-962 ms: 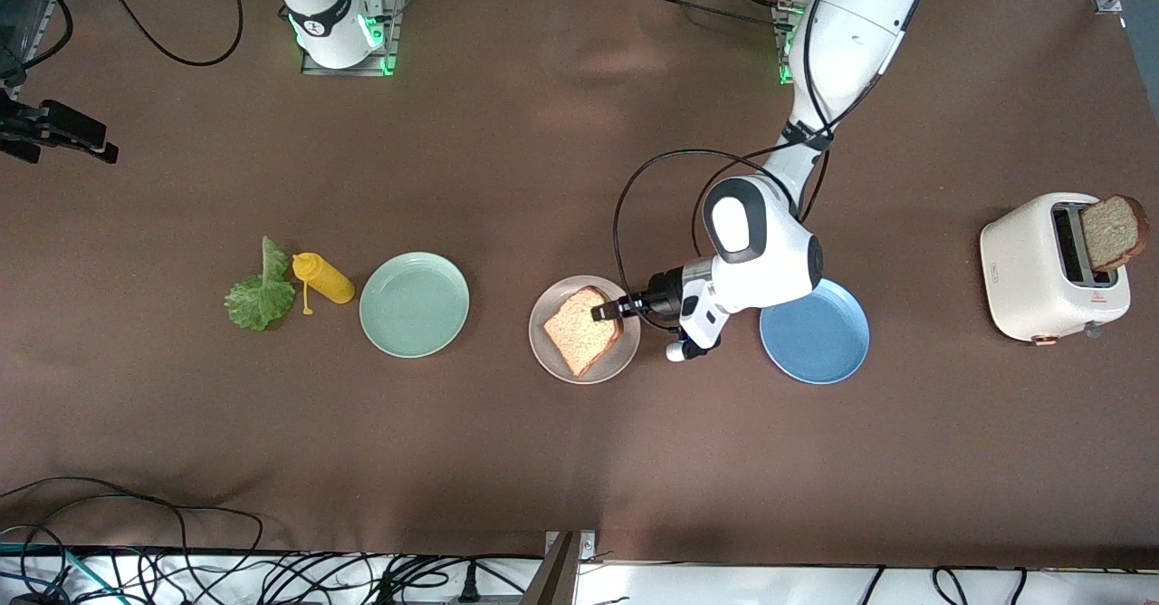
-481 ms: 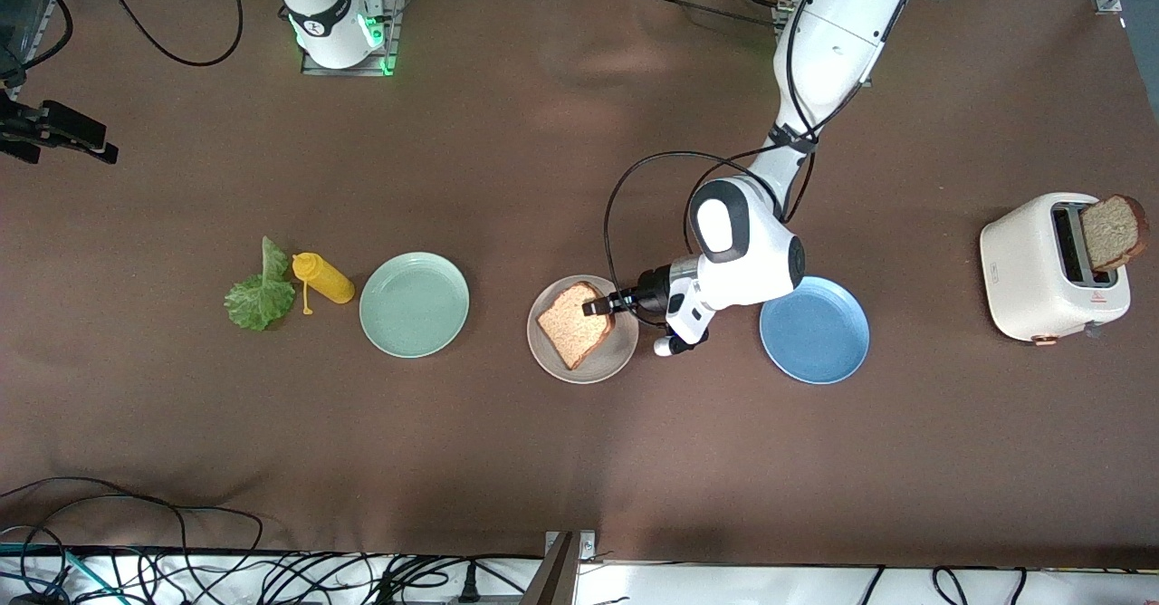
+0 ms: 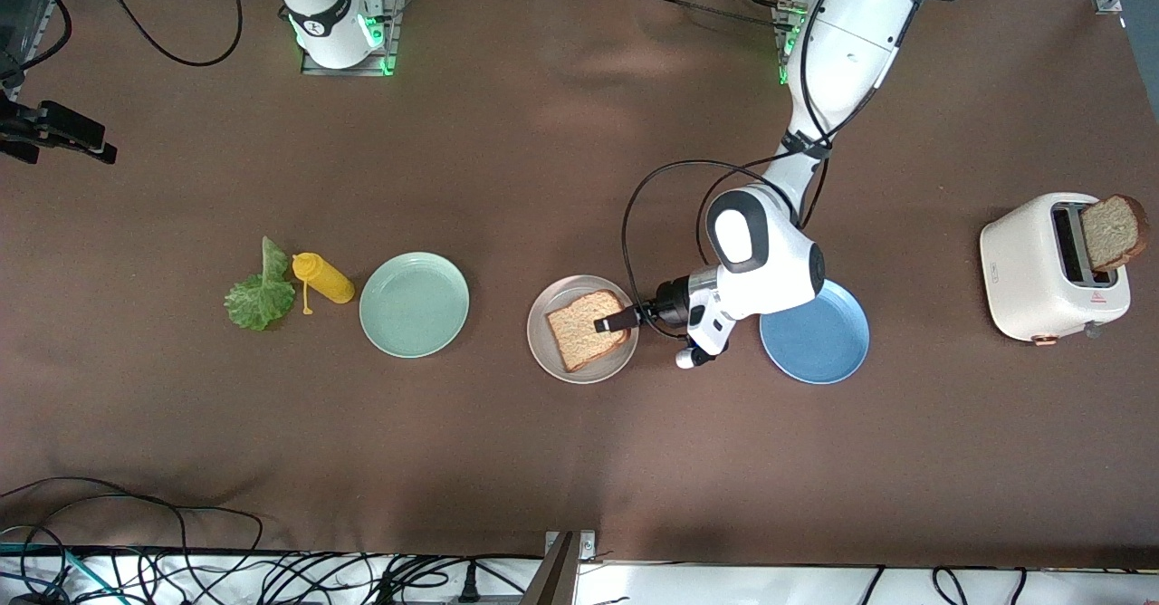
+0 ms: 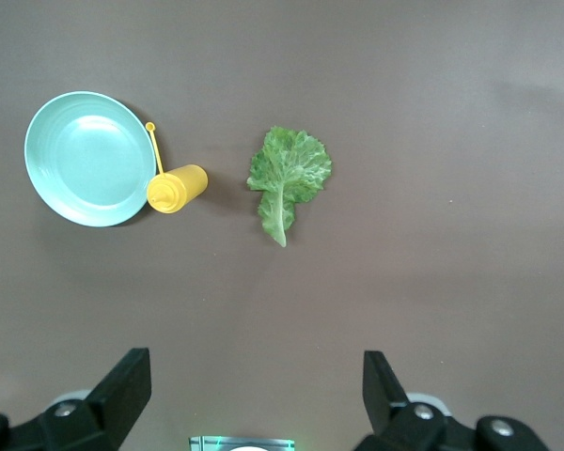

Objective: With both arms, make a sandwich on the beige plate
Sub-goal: 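Withdraw the left gripper while the right gripper reaches the lettuce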

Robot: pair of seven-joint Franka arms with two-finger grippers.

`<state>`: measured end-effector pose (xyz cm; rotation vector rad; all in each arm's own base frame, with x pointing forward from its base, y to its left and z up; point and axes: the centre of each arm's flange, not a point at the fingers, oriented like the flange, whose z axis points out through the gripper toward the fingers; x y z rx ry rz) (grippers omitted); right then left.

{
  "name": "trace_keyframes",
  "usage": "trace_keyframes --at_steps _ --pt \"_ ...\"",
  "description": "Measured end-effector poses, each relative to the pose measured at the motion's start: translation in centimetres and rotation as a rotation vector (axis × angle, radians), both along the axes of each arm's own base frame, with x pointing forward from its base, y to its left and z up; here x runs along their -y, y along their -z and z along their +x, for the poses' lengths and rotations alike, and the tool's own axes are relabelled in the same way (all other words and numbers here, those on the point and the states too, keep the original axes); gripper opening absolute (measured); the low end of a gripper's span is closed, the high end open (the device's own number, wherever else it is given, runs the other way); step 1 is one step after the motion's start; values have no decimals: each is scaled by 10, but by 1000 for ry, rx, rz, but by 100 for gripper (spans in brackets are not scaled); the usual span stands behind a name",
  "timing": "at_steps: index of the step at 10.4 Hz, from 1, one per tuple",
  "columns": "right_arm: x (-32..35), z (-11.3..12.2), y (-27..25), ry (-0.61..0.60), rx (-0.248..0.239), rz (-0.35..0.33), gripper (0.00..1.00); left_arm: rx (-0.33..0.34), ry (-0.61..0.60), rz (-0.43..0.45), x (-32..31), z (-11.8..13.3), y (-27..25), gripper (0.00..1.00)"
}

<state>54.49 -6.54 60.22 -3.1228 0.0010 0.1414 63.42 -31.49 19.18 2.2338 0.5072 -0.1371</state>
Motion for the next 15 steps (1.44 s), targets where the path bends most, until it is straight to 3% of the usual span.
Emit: trace_keyframes --at_steps 3,5,7,9,12,15 --pt "0 1 0 0 5 -1 100 -5 29 39 -37 13 5 100" --pt "0 1 2 1 1 0 100 -9 128 131 -61 21 -1 100" --pt "2 8 17 6 -27 0 100 -51 233 243 -100 35 -46 100" --pt "11 23 51 20 -76 -2 100 -72 300 327 -161 40 -113 100" --pt "15 57 125 23 -116 -15 100 -99 342 481 -247 32 -174 100" --pt "18 69 213 23 -104 -28 100 -66 389 677 -282 16 -240 100"
